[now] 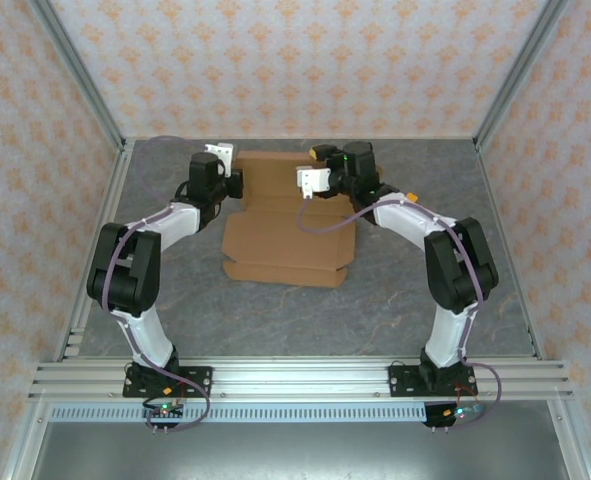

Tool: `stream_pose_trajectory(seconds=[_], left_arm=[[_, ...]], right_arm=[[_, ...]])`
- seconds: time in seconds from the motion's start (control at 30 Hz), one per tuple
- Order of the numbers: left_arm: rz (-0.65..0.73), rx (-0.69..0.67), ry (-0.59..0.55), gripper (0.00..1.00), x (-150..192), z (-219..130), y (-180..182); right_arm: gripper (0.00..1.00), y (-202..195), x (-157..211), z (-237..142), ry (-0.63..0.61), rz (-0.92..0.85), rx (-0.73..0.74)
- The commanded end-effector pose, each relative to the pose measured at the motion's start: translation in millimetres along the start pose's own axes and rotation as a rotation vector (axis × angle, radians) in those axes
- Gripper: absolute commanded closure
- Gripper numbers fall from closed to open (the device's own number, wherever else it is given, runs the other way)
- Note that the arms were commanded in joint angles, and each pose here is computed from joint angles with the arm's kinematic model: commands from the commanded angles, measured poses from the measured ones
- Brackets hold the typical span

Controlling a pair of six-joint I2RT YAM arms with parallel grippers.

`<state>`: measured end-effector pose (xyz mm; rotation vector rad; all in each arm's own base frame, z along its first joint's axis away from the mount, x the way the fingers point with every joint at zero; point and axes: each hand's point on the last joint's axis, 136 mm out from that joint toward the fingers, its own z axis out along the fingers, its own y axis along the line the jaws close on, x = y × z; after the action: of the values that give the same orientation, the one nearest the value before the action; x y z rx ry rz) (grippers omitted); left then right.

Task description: Fold the paper box

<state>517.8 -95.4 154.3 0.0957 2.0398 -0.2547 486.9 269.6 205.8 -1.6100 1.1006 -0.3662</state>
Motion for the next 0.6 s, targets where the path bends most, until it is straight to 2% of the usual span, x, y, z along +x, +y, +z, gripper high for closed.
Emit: stream_pose_trajectory(seconds=[0.0,0.03,0.07,0.23,0.33,0.43,0.57], left_arm=[[0.016,-0.041,-0.041,1.00,-18.9,-14.6,6.0],[0.015,-0.046,-0.044,1.00,-19.7,-15.4,6.6],[0.014,-0.054,-0.038,1.00,-17.8,-15.1,8.2],[0.008,-0.072,-0.039,1.00,-16.9,-15.9,11.4],[0.008,-0.084,-0.036,1.00,-15.5,-15.6,13.5],[0.009,-0.093,-0.042,1.00,-15.1,-16.8,15.0],[0.009,-0.093,-0.043,1.00,-14.9,-17.6,14.8]], right_arm=[[0.10,-37.6,-16.9,-28.8,-0.029,0.103,0.098],[0.04,-41.5,-18.5,-33.7,-0.031,0.134,0.108],[0.02,-43.5,-19.5,-38.5,-0.029,0.172,0.113],[0.01,-42.3,-28.4,-56.4,-0.042,0.293,0.106],[0.01,-52.0,-39.1,-75.9,-0.079,0.450,0.116],[0.05,-62.8,-45.1,-100.8,-0.082,0.674,0.120],[0.12,-75.2,-21.0,-115.7,0.041,1.128,0.207]])
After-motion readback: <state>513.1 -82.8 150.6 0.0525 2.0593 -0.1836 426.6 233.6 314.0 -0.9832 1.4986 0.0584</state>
